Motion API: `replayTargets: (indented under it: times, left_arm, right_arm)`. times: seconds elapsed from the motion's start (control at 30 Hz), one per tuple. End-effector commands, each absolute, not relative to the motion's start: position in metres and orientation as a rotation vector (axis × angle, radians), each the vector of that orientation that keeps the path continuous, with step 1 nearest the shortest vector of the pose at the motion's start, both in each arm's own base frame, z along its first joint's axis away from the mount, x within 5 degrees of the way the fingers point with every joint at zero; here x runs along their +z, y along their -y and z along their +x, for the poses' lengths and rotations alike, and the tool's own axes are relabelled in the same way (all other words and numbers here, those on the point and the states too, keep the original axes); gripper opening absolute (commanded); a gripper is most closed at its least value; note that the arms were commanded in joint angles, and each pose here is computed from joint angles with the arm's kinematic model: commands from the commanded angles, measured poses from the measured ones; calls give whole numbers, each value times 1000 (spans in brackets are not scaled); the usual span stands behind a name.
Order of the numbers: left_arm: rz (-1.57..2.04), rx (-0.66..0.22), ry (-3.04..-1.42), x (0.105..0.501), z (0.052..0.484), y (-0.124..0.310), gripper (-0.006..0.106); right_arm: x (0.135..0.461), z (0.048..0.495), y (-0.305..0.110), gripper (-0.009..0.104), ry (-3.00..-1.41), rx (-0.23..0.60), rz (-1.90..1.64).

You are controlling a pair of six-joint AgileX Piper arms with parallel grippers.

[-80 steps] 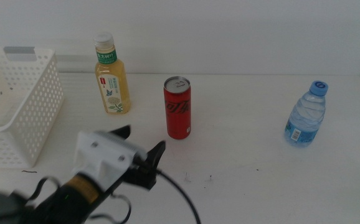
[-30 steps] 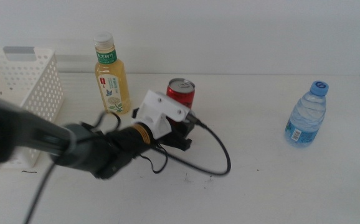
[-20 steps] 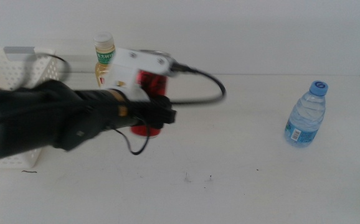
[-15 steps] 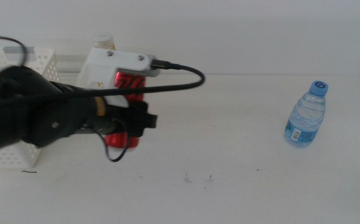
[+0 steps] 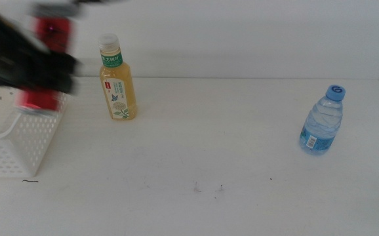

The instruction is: Use arms to grab the bottles and put them into the dustbin to the left of the table.

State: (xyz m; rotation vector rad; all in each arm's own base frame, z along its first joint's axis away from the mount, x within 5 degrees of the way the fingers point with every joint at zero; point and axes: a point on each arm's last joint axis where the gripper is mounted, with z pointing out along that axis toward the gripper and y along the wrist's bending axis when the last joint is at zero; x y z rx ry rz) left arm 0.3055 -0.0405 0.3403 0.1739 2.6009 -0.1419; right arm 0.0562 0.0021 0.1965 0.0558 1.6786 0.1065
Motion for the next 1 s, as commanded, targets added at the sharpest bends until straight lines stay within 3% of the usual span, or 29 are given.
replayTargets:
  times: [0.0,0.1,0.3,0.7,0.83,0.97]
  left_arm:
    - [99,-109,-2618,354,316,1,-2]
    - [61,-67,-2682,355,333,-34,-2]
    - [78,-68,-2720,342,372,-71,-2]
    - [161,38,-2932,253,413,-98,2]
    - [172,73,-2953,241,417,-103,22]
    - [179,113,-2928,240,420,-105,63]
  right_arm:
    - [197,56,-1,90,-1664,80,44]
    - [197,56,-1,90,-1664,80,44]
    - [197,56,-1,90,-1664,80,44]
    - [197,56,-1,90,-1664,80,44]
    - [197,56,-1,90,-1664,80,44]
    - [197,56,-1,90,-1664,80,44]
